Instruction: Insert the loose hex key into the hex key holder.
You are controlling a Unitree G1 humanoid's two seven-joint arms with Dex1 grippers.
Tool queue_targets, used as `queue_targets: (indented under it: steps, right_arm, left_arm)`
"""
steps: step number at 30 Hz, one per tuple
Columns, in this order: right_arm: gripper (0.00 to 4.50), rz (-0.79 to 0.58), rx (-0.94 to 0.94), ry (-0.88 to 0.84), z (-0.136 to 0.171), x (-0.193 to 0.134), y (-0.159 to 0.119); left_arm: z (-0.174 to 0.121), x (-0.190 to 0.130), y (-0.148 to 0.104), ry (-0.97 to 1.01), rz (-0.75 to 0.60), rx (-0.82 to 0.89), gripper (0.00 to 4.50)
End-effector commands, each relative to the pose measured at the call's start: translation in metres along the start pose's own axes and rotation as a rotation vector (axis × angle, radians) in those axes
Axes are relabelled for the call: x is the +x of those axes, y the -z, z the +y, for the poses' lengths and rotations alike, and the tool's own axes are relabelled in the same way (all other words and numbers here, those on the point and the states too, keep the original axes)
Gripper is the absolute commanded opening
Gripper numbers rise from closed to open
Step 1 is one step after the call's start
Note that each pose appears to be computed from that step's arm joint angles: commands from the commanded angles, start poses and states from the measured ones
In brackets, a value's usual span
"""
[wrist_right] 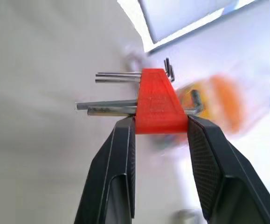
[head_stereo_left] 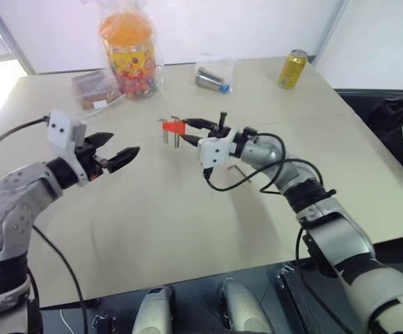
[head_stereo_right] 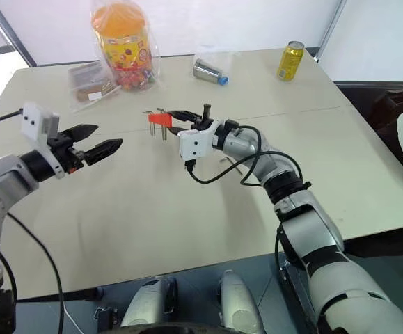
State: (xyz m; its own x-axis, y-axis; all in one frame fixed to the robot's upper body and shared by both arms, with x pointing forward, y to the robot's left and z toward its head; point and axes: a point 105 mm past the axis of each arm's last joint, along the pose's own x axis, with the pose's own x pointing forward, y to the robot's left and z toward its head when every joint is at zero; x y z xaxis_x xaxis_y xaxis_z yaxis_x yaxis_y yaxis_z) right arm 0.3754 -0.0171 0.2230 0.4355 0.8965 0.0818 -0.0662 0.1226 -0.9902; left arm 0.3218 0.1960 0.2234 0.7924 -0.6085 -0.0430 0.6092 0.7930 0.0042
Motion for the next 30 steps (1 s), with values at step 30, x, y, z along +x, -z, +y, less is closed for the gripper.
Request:
queue_targets:
  steps: [30]
  right_arm:
    - [1.02,-0.349,-0.331,0.132,-0.069,-0.024,-0.06]
  left_arm:
    - [-0.071,0.018,-0.072,0.605,-0.144,-0.015,4.5]
